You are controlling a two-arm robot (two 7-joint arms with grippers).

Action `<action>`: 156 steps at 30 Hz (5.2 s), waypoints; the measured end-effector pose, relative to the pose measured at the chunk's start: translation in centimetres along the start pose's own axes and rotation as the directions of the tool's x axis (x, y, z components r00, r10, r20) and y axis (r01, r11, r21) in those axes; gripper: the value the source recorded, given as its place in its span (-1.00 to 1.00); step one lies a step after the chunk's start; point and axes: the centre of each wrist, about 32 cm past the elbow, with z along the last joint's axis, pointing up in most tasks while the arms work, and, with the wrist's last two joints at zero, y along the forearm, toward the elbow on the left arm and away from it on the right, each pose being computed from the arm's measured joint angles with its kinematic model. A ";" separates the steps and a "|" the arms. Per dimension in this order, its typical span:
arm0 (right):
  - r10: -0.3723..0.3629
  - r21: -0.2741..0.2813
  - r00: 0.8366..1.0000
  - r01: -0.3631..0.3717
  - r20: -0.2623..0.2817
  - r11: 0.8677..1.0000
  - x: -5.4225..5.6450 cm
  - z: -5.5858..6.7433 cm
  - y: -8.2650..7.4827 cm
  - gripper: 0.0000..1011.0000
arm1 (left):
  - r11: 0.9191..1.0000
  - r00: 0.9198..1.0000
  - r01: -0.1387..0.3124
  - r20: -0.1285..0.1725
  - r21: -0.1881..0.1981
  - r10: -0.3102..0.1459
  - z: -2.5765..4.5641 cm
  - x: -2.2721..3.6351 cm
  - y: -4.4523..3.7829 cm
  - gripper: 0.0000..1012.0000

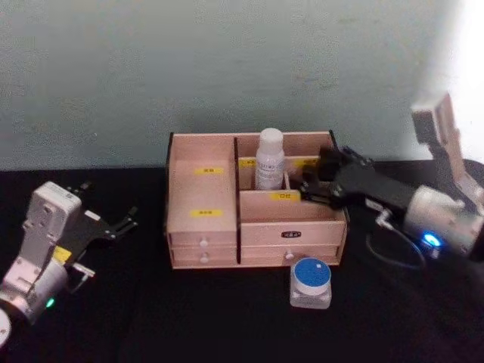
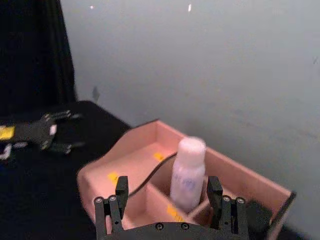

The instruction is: Pick up the facial cleanser and watermelon frost from the table and place them into the tiered storage box.

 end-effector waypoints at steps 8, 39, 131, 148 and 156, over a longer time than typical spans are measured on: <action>0.041 -0.076 0.999 -0.041 0.001 0.996 -1.4 -0.9 -3.5 0.98 | 1.000 1.000 0.000 0.000 0.000 0.000 0.00 0.00 0.00 0.98; 0.050 -0.317 0.999 -0.049 -0.006 0.947 -3.8 -4.5 -5.1 0.98 | 1.000 1.000 0.000 0.000 0.000 0.000 0.00 0.00 0.00 0.98; 0.090 -0.387 0.996 -0.081 0.004 0.918 -2.8 -5.1 -2.5 0.60 | 1.000 1.000 0.000 0.000 0.000 0.000 0.00 0.00 0.00 0.98; 0.090 -0.387 0.996 -0.081 0.004 0.918 -2.8 -5.1 -2.5 0.40 | 1.000 1.000 0.000 0.000 0.000 0.000 0.00 0.00 0.00 0.98; 0.090 -0.387 0.996 -0.081 0.004 0.918 -2.8 -5.1 -2.5 0.40 | 1.000 1.000 0.000 0.000 0.000 0.000 0.00 0.00 0.00 0.98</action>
